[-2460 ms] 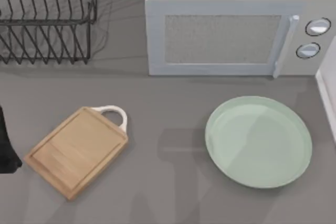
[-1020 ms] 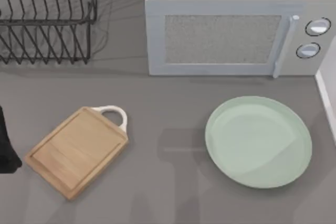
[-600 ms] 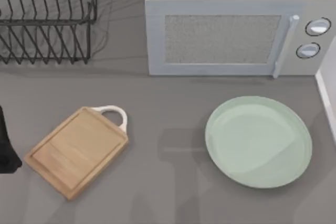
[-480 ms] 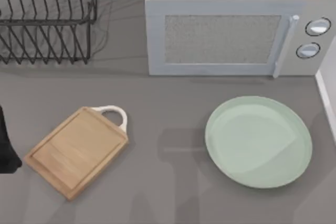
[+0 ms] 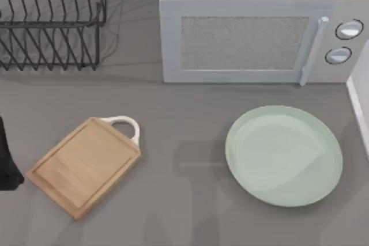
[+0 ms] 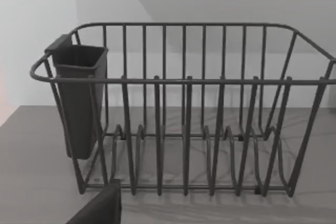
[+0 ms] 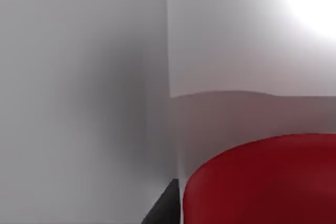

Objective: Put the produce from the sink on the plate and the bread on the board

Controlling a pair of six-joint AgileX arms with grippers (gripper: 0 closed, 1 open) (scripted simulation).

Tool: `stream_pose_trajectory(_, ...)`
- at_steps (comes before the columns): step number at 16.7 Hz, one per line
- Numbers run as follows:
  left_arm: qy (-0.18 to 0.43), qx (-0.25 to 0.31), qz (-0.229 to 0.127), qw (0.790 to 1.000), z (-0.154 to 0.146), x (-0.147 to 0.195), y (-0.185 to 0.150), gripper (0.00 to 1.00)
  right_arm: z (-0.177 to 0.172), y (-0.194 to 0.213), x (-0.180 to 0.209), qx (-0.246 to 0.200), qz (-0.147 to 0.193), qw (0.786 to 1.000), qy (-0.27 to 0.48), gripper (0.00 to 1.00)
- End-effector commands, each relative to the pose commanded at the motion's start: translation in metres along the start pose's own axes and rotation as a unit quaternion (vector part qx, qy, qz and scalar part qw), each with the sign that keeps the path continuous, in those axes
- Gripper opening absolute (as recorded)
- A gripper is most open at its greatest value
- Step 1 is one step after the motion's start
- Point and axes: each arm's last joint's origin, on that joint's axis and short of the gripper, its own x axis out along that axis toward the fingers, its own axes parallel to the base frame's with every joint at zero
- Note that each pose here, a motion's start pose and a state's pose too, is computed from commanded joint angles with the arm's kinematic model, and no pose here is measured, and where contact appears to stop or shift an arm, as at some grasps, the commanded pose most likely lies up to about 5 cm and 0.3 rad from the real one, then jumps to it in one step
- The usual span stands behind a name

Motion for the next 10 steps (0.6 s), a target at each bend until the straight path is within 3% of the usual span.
stream_pose_trajectory(7,0.0,0.0,0.0,1.0,0.0,0.0,0.0,1.0,0.004,0.0,-0.08,0.0,0.002,1.0,0.006,0.0)
stream_pose_trajectory(10,0.0,0.0,0.0,1.0,0.0,0.0,0.0,1.0,0.003,0.0,-0.094,0.0,0.001,1.0,0.002,0.0)
